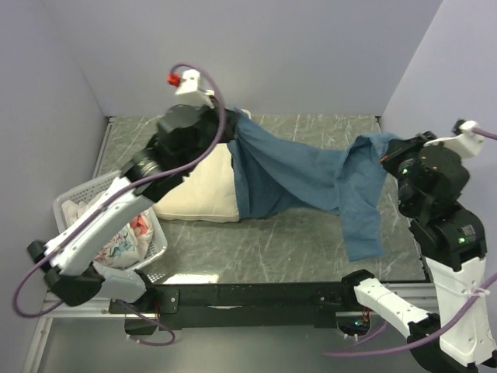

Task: Put the pillow into the pillowcase

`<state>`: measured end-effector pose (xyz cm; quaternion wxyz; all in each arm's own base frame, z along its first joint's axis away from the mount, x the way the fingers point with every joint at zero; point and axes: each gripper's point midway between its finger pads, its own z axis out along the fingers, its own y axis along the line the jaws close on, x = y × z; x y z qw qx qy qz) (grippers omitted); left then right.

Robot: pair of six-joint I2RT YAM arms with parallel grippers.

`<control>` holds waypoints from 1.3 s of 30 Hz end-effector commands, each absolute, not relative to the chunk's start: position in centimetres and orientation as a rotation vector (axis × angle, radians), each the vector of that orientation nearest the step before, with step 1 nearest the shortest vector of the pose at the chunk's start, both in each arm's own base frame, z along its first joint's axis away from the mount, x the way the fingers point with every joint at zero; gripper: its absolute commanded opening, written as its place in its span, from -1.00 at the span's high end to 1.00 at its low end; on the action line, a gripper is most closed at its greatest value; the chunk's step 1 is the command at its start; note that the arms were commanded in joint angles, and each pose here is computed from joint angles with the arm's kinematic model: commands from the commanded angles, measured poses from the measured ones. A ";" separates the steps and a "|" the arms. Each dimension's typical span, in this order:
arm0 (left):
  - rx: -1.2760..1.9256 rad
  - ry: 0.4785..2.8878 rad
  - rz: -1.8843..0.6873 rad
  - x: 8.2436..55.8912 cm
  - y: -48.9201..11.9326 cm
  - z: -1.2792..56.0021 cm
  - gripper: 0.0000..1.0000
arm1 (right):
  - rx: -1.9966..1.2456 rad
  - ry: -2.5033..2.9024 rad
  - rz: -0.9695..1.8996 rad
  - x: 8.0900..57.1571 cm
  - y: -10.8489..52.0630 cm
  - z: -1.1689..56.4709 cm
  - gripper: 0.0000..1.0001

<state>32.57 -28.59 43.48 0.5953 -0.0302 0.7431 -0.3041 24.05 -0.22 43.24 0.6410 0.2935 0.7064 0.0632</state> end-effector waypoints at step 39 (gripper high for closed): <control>-0.193 2.021 -0.803 50.3 -28.1 27.0 -0.54 | 0.842 1.999 0.075 44.5 -2.1 26.5 -0.68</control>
